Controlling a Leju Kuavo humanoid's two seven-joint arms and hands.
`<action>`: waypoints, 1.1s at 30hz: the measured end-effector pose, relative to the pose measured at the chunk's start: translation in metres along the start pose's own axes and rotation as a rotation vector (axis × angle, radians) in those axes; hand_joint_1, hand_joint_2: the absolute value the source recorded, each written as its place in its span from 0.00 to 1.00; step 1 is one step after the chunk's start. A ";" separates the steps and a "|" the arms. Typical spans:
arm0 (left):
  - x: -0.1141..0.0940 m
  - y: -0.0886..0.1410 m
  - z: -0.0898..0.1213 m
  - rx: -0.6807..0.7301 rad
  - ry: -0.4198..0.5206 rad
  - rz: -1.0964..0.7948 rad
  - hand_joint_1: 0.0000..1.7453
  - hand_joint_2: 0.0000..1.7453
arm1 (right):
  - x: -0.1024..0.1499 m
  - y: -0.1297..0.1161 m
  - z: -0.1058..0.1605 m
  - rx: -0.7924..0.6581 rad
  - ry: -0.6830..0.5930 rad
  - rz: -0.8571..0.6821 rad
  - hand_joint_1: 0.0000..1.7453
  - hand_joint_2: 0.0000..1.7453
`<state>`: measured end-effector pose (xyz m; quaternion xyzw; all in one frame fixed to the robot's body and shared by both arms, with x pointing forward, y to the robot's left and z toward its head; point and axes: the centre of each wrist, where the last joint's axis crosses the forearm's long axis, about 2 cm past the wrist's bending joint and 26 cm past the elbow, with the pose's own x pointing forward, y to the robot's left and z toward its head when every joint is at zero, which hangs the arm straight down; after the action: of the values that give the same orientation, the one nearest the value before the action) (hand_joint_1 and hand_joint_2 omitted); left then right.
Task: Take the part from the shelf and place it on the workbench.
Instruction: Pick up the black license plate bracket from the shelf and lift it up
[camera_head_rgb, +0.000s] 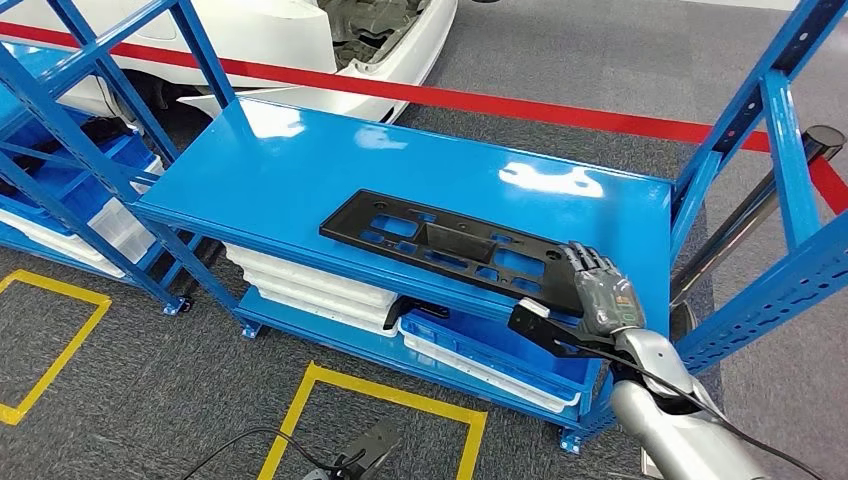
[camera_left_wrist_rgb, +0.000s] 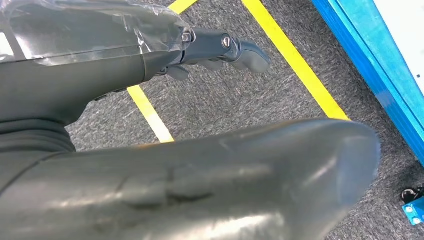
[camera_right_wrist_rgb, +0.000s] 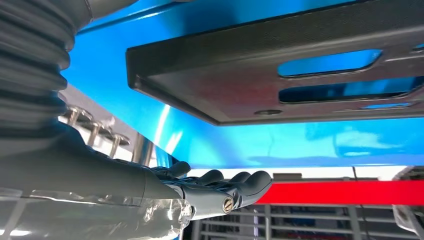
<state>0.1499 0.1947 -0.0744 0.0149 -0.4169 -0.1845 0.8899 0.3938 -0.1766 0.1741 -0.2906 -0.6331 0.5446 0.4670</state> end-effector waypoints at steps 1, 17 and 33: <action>0.000 0.000 0.000 -0.001 0.000 -0.001 0.00 0.00 | -0.001 0.000 0.000 0.001 0.008 -0.008 0.00 1.00; 0.000 0.000 0.000 -0.012 -0.003 -0.013 0.00 0.00 | -0.018 0.004 0.005 -0.046 0.024 -0.154 0.00 1.00; 0.000 0.000 0.000 -0.024 -0.007 -0.027 0.00 0.00 | -0.021 0.013 0.010 -0.018 -0.020 -0.241 0.00 1.00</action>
<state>0.1501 0.1943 -0.0743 0.0093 -0.4177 -0.2014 0.8859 0.3918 -0.1962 0.1563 -0.2111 -0.6730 0.4816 0.5201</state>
